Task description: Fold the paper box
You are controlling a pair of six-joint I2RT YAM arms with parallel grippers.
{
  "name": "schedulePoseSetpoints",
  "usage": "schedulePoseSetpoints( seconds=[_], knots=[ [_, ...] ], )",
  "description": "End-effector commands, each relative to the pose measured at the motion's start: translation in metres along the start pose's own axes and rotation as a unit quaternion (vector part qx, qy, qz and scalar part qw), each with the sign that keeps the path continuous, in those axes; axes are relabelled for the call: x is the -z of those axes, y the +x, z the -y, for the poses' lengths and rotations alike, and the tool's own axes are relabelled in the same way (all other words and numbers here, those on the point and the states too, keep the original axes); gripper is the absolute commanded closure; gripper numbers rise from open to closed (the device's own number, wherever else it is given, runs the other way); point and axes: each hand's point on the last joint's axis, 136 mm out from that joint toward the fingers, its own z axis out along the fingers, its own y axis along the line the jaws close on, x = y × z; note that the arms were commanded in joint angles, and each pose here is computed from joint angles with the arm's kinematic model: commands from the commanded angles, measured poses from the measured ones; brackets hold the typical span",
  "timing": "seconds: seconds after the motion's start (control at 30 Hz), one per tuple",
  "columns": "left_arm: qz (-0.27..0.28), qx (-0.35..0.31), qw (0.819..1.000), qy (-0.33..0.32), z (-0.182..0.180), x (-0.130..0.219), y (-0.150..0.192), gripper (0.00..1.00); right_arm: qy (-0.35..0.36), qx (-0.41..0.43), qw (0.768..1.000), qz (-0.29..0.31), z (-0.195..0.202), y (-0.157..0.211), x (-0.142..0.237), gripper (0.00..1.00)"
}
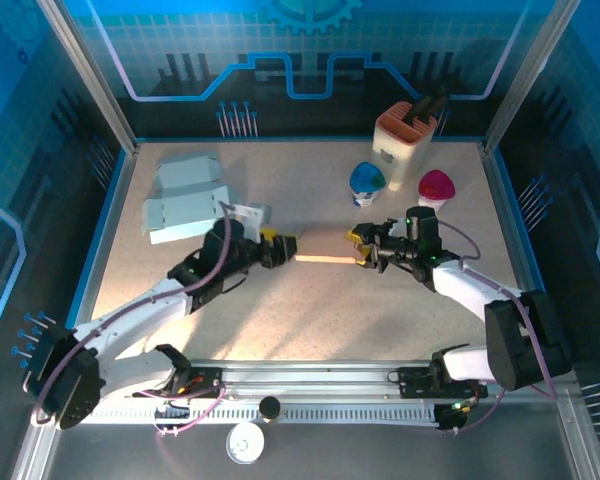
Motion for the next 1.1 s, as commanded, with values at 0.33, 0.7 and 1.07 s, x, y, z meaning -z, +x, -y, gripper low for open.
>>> schedulePoseSetpoints(
  seconds=[0.33,0.7,1.07],
  knots=[
    [-0.009,-0.508,0.860,-0.048,0.043,-0.013,0.044,0.23,0.051,-0.080,0.995,-0.042,0.031,0.001,0.018,0.68],
    [-0.046,-0.574,0.818,-0.012,0.048,-0.044,0.072,0.19,0.058,-0.074,0.994,-0.051,0.032,0.002,0.018,0.68],
    [-0.042,-0.585,0.809,-0.038,0.044,-0.073,0.069,0.23,0.061,-0.076,0.994,-0.057,0.036,0.004,0.018,0.68]
  ],
)
